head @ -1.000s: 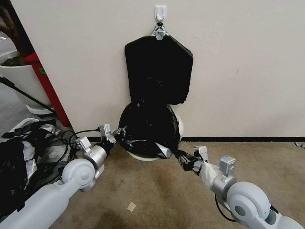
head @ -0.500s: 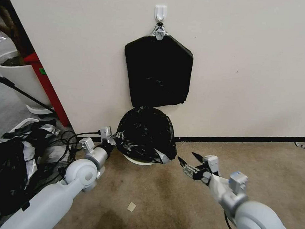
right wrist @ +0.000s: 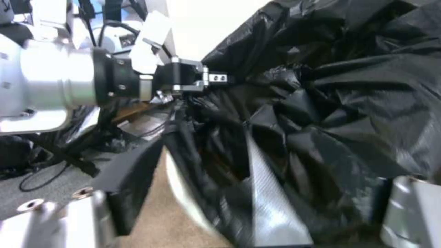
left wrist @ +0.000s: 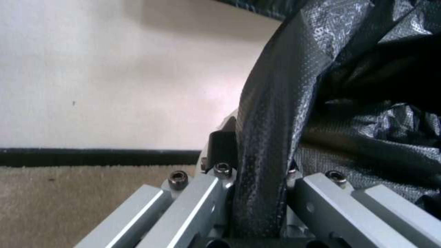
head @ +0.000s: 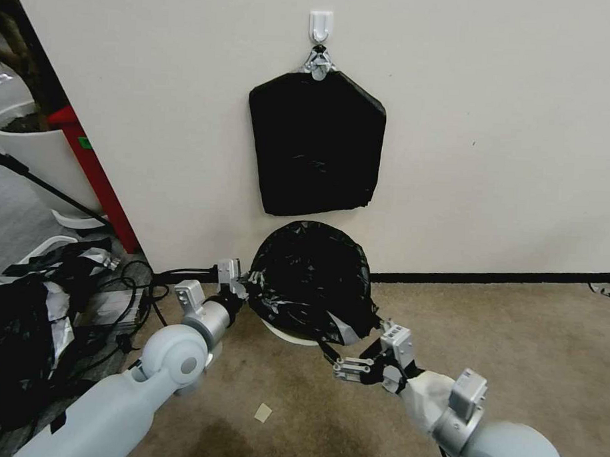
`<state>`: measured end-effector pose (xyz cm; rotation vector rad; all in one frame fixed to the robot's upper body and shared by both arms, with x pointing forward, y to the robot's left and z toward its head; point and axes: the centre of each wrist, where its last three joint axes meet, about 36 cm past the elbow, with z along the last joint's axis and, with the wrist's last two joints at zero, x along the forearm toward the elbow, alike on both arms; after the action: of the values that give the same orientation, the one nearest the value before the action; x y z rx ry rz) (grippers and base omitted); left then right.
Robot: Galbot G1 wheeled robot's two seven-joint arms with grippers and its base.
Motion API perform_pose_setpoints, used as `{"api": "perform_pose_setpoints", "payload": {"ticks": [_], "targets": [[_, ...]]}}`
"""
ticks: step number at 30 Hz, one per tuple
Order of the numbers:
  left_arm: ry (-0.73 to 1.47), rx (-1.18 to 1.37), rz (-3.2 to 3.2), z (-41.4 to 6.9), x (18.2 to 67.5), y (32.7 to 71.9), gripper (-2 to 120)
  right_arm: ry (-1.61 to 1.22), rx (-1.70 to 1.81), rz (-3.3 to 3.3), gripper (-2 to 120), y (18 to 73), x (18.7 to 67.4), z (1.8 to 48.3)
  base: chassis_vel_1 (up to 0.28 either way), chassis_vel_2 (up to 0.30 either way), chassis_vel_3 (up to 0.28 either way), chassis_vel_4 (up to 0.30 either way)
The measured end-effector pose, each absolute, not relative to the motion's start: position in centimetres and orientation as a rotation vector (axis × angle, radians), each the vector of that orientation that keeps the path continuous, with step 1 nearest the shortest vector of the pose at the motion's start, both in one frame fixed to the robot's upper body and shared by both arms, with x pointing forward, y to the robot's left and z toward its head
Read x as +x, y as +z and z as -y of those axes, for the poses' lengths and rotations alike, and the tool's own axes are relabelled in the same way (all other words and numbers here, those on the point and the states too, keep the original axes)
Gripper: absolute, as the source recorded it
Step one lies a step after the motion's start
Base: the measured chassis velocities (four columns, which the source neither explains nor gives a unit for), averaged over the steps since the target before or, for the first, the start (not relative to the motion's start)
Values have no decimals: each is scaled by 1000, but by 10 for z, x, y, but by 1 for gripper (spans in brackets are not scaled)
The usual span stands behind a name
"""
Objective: Place a trash bag onto the trash bin.
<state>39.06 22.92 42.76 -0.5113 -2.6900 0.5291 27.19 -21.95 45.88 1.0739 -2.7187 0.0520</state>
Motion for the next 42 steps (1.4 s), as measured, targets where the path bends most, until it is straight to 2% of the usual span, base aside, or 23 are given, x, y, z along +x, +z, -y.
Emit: {"api": "perform_pose_setpoints", "payload": {"ticks": [2, 4, 6, 8, 11, 12, 14, 16, 18, 19, 22, 32, 37, 42], "targets": [[501, -533, 2689, -231, 386, 427, 3, 63, 1058, 2697, 73, 453, 278, 216, 0, 0, 0, 0], [497, -536, 2687, -232, 385, 427, 3, 65, 1055, 2693, 71, 452, 278, 216, 0, 0, 0, 0], [487, -544, 2681, -233, 380, 426, 3, 78, 1050, 2681, 59, 449, 279, 217, 0, 0, 0, 0], [487, -545, 2681, -233, 379, 426, 3, 81, 1051, 2678, 56, 449, 279, 217, 0, 0, 0, 0], [489, -551, 2680, -232, 377, 427, 3, 109, 1060, 2662, 40, 449, 279, 217, 0, 0, 0, 0], [489, -551, 2680, -232, 377, 427, 3, 109, 1060, 2662, 40, 449, 279, 217, 0, 0, 0, 0], [491, -552, 2681, -231, 378, 427, 3, 135, 1080, 2648, 30, 448, 279, 218, 0, 0, 0, 0], [491, -552, 2682, -231, 378, 427, 3, 138, 1083, 2645, 28, 448, 278, 218, 0, 0, 0, 0], [492, -551, 2683, -231, 378, 429, 3, 145, 1093, 2652, 15, 446, 277, 218, 0, 0, 0, 0], [492, -551, 2683, -231, 378, 429, 3, 145, 1093, 2652, 15, 446, 277, 218, 0, 0, 0, 0], [495, -546, 2678, -229, 378, 428, 3, 157, 1102, 2673, 2, 444, 276, 218, 0, 0, 0, 0], [574, -497, 2627, -228, 391, 438, 3, 287, 1363, 2689, 0, 431, 280, 231, 0, 0, 0, 0], [617, -440, 2583, -221, 394, 459, 3, 461, 1629, 2623, 0, 405, 290, 247, 0, 0, 0, 0], [654, -441, 2538, -213, 385, 477, 3, 594, 1640, 2607, 0, 375, 308, 257, 0, 0, 0, 0]]}}
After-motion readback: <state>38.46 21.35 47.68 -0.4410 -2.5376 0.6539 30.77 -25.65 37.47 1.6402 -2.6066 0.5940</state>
